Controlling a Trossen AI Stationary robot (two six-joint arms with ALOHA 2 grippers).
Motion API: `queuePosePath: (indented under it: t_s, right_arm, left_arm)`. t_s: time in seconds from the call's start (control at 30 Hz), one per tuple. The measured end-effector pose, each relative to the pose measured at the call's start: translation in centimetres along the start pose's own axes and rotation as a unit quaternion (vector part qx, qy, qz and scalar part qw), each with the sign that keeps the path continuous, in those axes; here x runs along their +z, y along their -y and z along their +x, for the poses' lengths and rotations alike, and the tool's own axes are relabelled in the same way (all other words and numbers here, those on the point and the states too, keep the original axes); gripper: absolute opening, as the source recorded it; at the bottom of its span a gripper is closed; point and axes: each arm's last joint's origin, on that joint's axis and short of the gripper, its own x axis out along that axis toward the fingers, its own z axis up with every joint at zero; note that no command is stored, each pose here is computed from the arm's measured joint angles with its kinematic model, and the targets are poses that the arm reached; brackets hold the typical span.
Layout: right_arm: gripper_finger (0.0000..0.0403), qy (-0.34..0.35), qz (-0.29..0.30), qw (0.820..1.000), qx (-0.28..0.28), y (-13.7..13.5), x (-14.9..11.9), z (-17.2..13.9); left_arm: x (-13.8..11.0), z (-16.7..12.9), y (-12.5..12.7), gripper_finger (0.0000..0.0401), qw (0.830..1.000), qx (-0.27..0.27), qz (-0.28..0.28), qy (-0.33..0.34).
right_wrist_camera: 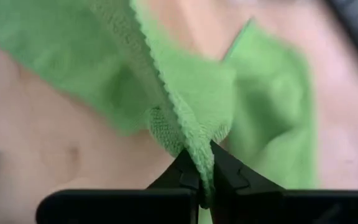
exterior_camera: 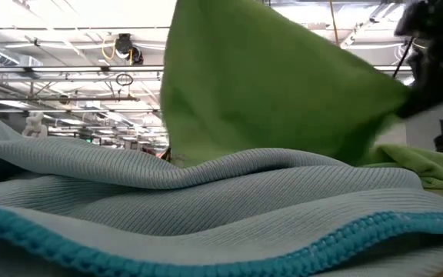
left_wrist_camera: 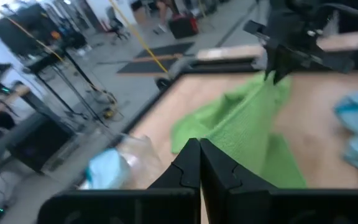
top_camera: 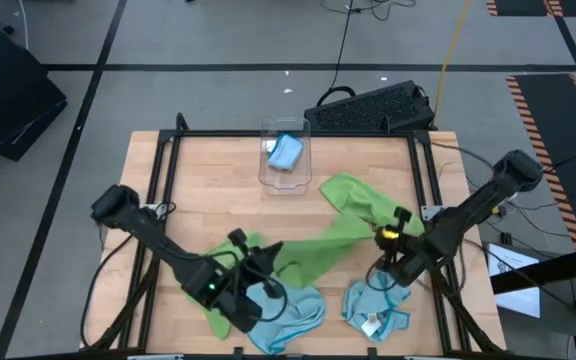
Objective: Fold microfiber towels
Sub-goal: Fold the center green towel
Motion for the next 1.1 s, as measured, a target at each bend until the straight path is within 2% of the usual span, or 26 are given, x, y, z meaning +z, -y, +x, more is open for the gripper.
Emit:
queuePosePath:
  t_s: [0.17,0.27,0.4,0.5,0.6,0.73,0.8,0.93,1.1]
  right_arm:
    - [0.0003,0.073,-0.009,0.997,-0.004,3.2,1.5,-1.8]
    - [0.0003,0.141,0.018,0.99,-0.013,5.2,3.2,-3.9]
    - [0.0003,0.241,0.066,0.968,0.021,7.2,6.0,-7.1]
    - [0.0003,0.299,0.066,0.947,0.1,7.6,7.4,-8.7]
    - [0.0002,0.288,0.058,0.933,0.206,6.9,7.4,-8.9]
    - [0.0002,0.201,0.041,0.927,0.315,4.5,5.7,-7.1]
    - [0.0003,0.156,0.044,0.923,0.349,3.2,4.7,-6.0]
    - [0.0004,0.078,0.058,0.914,0.393,0.4,2.5,-3.3]
    - [0.0005,0.064,0.097,0.88,0.46,-2.9,0.5,-0.3]
  left_arm:
    - [2.8,-0.6,-3.9,0.0,1.0,0.018,0.006,0.021]
    - [5.1,-1.0,-7.1,0.0,0.999,0.01,0.001,0.033]
    - [7.9,-1.6,-10.9,0.0,0.995,-0.068,-0.042,0.061]
    - [8.2,-1.8,-11.6,0.0,0.989,-0.124,-0.046,0.062]
    - [7.1,-2.2,-11.1,0.0,0.985,-0.167,-0.044,0.02]
    - [4.3,-2.5,-8.2,0.0,0.976,-0.202,-0.049,-0.064]
    - [2.3,-2.9,-6.4,0.0,0.97,-0.214,-0.046,-0.103]
    - [-0.8,-3.4,-2.8,0.0,0.958,-0.232,-0.077,-0.149]
    - [-5.3,-3.6,2.0,0.0,0.944,-0.244,-0.099,-0.199]
